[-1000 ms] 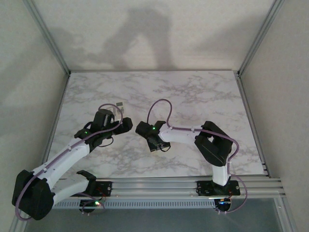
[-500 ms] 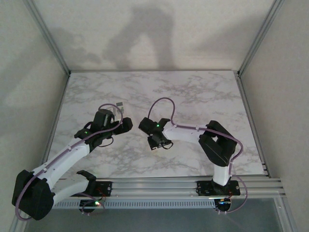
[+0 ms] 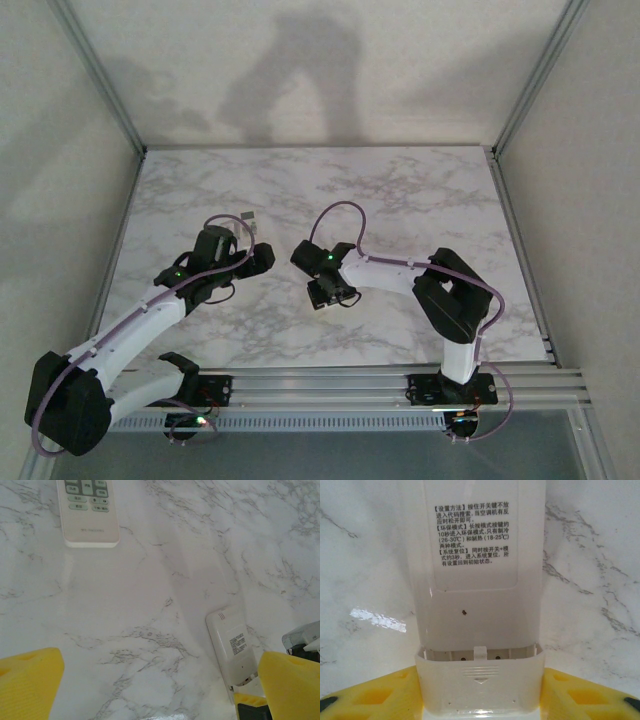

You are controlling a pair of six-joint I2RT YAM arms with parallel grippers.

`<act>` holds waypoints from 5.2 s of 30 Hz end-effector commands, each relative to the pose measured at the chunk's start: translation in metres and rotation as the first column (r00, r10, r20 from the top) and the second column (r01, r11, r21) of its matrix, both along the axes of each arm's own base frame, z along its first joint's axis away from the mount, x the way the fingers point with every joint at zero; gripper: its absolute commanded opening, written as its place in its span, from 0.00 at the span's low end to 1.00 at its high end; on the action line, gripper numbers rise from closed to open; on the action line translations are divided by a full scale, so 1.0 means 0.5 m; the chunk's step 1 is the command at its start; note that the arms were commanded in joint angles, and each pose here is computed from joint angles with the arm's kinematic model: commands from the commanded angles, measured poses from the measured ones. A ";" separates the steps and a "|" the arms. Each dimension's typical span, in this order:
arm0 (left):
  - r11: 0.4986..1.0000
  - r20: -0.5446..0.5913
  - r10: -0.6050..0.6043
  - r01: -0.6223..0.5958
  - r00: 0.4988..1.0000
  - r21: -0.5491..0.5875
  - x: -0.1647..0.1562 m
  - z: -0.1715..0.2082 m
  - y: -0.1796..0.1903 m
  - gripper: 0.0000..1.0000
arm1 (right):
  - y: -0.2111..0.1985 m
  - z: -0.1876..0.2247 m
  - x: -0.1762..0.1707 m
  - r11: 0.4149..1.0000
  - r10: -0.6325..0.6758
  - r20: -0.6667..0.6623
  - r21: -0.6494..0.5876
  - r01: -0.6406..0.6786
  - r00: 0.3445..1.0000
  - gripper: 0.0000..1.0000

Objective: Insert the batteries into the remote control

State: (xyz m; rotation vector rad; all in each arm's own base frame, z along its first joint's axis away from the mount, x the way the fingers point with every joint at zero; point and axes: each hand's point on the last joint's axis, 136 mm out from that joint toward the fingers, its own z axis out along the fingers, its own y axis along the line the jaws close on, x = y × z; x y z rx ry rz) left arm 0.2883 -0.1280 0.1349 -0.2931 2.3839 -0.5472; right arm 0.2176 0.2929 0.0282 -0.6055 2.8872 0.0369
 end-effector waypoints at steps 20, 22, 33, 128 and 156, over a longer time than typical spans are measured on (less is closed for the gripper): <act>1.000 0.020 -0.010 0.010 1.000 -0.022 0.009 0.011 -0.006 0.99 | -0.034 -0.022 -0.010 0.997 -0.030 -0.033 -0.070 0.028 0.999 0.63; 1.000 0.019 -0.009 0.009 1.000 -0.021 0.009 0.011 -0.005 0.99 | -0.029 -0.021 -0.009 0.998 -0.032 -0.033 -0.060 0.030 0.999 0.64; 1.000 0.012 -0.014 0.015 1.000 -0.026 0.006 0.002 -0.008 0.99 | -0.022 0.019 0.003 0.999 -0.040 0.007 -0.022 0.040 0.999 0.71; 0.848 -0.232 -0.529 0.502 0.816 -0.169 0.040 -0.202 -0.293 0.72 | -0.071 0.031 0.081 0.683 -0.654 -0.033 0.402 0.609 0.755 0.49; 0.959 0.006 0.047 -0.043 0.999 -0.280 0.069 0.044 -0.050 0.95 | 0.032 -0.024 0.078 0.969 0.245 -0.008 -0.010 -0.246 0.969 0.73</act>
